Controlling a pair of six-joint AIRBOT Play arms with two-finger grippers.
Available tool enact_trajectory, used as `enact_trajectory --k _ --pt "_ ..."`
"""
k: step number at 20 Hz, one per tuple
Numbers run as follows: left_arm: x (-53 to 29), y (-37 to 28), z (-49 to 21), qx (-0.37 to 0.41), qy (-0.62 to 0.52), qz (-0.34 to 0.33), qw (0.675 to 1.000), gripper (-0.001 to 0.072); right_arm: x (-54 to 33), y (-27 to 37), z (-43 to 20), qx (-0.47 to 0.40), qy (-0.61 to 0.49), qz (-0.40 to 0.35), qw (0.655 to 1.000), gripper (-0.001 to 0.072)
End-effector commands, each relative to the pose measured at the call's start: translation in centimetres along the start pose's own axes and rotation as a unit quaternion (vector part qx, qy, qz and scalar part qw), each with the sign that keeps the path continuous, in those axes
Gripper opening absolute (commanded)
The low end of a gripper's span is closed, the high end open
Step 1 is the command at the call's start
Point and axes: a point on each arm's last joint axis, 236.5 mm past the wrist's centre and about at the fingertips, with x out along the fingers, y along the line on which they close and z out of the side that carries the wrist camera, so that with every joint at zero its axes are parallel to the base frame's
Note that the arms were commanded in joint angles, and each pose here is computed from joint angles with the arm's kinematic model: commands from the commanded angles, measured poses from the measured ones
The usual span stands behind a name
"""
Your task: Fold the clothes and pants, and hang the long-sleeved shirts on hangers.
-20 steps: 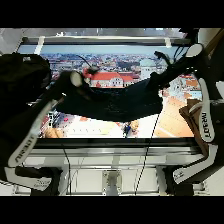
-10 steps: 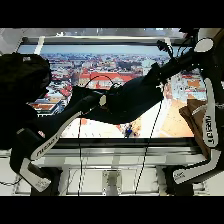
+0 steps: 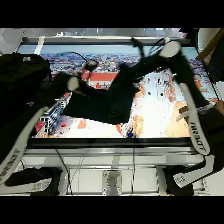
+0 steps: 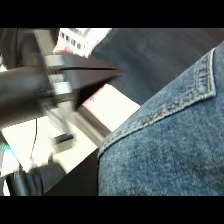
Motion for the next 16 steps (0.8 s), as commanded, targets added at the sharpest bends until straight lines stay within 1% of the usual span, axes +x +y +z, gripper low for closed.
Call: enact_trajectory --k 1,4,5,6,8,9,11,13,15,16 --pt "-6.5 6.3 -0.5 -0.039 -0.029 0.062 0.997 0.0015 7.4 5.1 2.3 -0.029 -0.093 0.006 0.995 0.0026" --pt "-9.9 9.3 -0.9 -0.071 -0.055 0.088 0.992 0.0015 14.1 9.0 2.9 -0.054 -0.165 0.037 0.984 0.0029" --pt "-10.7 10.3 -1.2 -0.082 -0.059 0.096 0.990 0.0015 15.5 9.8 3.3 -0.055 -0.191 0.047 0.979 0.0087" --pt "-11.4 11.1 -1.5 -0.092 -0.062 0.103 0.988 0.0015 16.6 10.3 3.2 -0.061 -0.203 0.051 0.976 0.0191" --pt "-12.4 12.7 -2.1 -0.111 -0.065 0.117 0.985 0.0015 17.5 10.1 1.5 -0.095 -0.171 0.041 0.980 0.0428" --pt "-12.7 13.5 -2.5 -0.120 -0.064 0.123 0.983 0.0015 17.3 9.0 0.5 -0.109 -0.133 0.027 0.985 0.0457" --pt "-13.0 14.7 -3.1 -0.134 -0.061 0.132 0.980 0.0015 15.3 4.3 -0.7 -0.120 -0.051 -0.027 0.991 0.0455" --pt "-13.2 15.3 -3.4 -0.142 -0.060 0.138 0.978 0.0015 11.4 -1.9 -1.1 -0.099 0.017 -0.088 0.991 0.0454" --pt "-13.1 15.4 -3.5 -0.143 -0.058 0.137 0.978 0.0015 6.9 -8.4 -0.3 -0.073 0.041 -0.157 0.984 0.0458" --pt "-13.1 15.3 -3.6 -0.143 -0.056 0.137 0.979 0.0015 5.3 -10.9 -0.3 -0.052 0.051 -0.176 0.982 0.0522"
